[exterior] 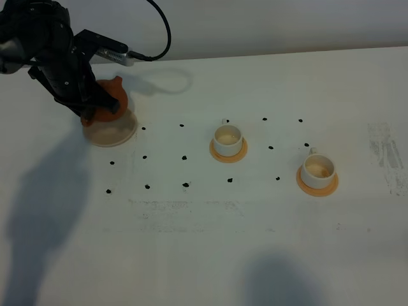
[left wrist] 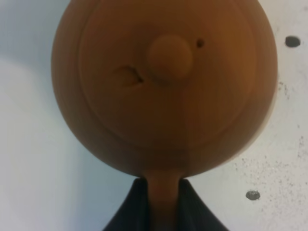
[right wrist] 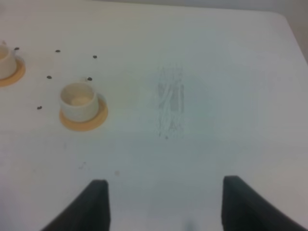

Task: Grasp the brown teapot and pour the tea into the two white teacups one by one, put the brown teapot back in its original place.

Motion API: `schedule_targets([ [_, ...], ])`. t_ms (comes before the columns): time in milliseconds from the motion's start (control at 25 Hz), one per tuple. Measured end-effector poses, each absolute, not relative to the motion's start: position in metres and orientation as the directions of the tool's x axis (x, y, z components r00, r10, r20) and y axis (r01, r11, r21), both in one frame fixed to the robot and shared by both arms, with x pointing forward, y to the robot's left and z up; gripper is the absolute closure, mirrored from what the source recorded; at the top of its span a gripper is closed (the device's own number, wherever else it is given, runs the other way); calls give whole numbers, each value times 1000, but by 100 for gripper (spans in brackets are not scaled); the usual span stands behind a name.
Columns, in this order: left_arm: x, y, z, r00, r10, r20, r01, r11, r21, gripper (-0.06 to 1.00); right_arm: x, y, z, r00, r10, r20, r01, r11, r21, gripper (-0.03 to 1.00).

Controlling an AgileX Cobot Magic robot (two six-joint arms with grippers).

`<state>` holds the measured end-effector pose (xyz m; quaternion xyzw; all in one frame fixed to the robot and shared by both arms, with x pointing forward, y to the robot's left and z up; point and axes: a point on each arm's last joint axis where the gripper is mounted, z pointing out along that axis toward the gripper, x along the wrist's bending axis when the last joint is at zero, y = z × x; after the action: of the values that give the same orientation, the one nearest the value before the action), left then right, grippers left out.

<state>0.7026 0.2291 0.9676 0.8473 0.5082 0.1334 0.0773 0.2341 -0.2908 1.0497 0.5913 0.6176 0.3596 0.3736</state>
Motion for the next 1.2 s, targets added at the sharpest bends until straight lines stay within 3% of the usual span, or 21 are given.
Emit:
schedule_targets([
  [320, 706, 221, 973, 556, 816, 162, 749, -575, 329, 85, 234, -291, 1050, -22, 999, -36, 462, 42, 886, 45],
  [680, 707, 194, 976, 726, 653, 215, 555, -741, 378, 85, 234, -291, 1050, -22, 999, -36, 462, 42, 886, 45],
  [1200, 703, 146, 995, 860, 363, 358, 224, -900, 375, 85, 234, -291, 1050, -22, 999, -36, 462, 42, 886, 45],
])
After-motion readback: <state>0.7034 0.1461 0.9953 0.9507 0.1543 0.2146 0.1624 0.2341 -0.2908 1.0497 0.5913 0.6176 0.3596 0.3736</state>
